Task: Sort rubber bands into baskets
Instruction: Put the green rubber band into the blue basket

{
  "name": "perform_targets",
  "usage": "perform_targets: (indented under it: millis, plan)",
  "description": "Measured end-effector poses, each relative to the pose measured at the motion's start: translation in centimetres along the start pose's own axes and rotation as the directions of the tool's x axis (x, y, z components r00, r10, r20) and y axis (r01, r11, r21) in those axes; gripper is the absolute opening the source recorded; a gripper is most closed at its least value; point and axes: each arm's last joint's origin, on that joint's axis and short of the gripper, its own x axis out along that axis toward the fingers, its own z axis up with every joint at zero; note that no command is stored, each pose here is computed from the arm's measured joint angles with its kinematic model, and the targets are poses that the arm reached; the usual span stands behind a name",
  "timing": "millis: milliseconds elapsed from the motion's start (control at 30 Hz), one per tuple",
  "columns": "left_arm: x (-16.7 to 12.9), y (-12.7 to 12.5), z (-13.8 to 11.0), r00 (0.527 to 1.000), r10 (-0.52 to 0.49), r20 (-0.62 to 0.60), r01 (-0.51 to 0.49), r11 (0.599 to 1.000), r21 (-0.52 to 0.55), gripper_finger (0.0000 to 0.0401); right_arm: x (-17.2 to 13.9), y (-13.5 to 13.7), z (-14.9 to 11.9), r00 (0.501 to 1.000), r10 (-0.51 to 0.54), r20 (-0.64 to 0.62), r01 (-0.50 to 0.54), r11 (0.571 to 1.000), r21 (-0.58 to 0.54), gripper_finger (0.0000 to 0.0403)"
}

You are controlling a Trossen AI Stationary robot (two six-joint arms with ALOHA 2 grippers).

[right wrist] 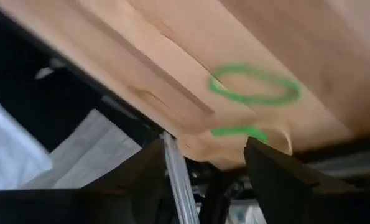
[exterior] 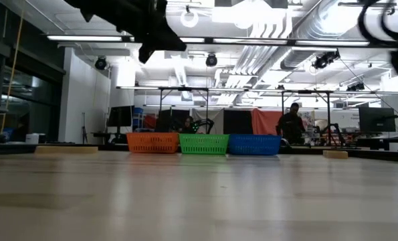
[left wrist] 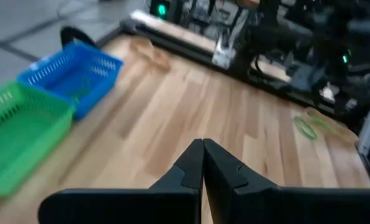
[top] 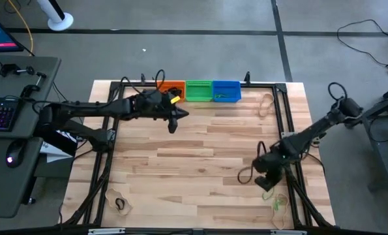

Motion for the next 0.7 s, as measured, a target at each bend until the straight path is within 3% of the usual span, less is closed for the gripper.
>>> perform_targets:
  millis: [300, 433, 700]
  plan:
    - [0.0, 1.5, 0.6, 0.998, 0.044, 0.043, -0.045, 0.999, 0.024, 0.0000, 4.2, 0.1, 0.6, 0.981, -0.192, -0.023, 0.193, 0.963, 0.186, 0.0164]
    - [-0.1, 1.7, 0.7, 0.998, 0.050, 0.045, -0.051, 0.999, 0.018, 0.0000, 5.6, -0.3, 1.7, 0.961, -0.275, -0.032, 0.273, 0.920, 0.281, 0.0161]
    - [-0.1, 1.7, 0.5, 0.998, 0.050, 0.030, -0.051, 0.999, 0.015, 0.0000, 7.3, -1.0, 2.8, 0.929, -0.367, -0.052, 0.362, 0.867, 0.342, 0.0161]
